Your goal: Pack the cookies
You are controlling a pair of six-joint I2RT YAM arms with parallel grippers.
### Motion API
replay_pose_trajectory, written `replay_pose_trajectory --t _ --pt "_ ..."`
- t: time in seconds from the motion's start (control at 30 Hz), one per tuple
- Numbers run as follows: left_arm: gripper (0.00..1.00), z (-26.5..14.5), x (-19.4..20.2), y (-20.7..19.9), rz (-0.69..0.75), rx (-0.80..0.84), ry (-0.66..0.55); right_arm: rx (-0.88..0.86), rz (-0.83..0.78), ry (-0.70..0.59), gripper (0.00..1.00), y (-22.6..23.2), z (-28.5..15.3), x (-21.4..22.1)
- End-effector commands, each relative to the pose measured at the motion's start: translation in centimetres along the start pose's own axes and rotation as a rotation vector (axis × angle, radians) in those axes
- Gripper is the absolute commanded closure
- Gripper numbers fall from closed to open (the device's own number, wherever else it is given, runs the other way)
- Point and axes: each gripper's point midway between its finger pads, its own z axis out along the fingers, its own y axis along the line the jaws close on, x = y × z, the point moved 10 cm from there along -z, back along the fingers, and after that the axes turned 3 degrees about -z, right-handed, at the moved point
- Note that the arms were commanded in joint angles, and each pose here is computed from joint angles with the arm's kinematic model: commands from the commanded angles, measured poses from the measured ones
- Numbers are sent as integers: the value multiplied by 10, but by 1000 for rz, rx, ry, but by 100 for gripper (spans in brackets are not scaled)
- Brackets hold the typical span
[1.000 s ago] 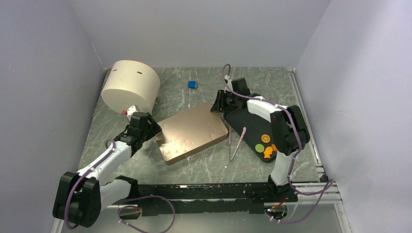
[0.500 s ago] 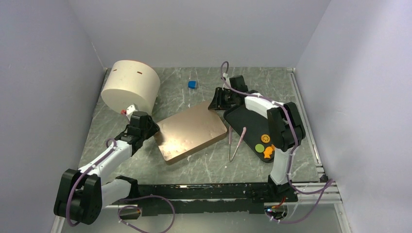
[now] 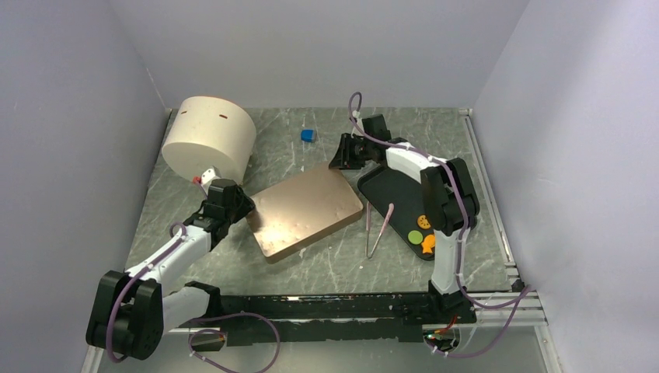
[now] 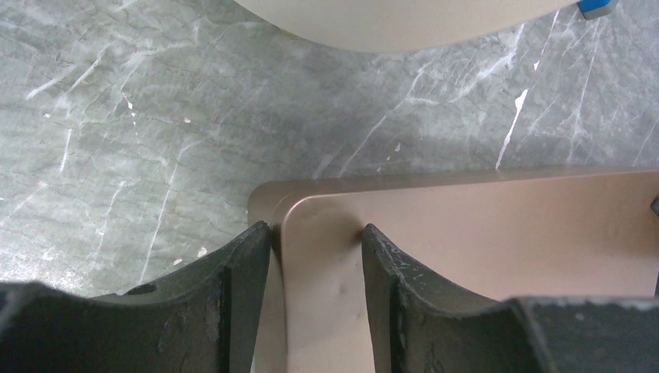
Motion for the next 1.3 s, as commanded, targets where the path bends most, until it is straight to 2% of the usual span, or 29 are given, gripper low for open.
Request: replay_pose_trajectory --t 0.0,0.2,0.37,0.5,0.6,0.7,0.93,1.13,1.27 --pt "48 3 19 25 62 -117 94 248 8 87 65 -39 30 26" --pt "48 3 17 23 64 -111 89 488 -2 263 67 -65 41 71" --pt "47 4 18 23 62 -106 96 723 -102 380 68 -75 48 94" --pt "46 3 17 21 59 -100 96 825 -183 457 67 -72 55 105" --pt "44 1 15 21 58 -99 89 833 -210 492 67 -67 57 112" --pt "41 -1 13 19 60 -95 78 758 -201 435 67 -55 48 109" --pt "40 -1 6 11 68 -62 68 567 -197 280 68 -8 17 68" --pt "33 -10 -12 -4 112 -19 27 496 -244 62 66 35 -32 20" --pt "27 -26 -29 -14 171 5 -18 475 -299 1 65 56 -64 6"
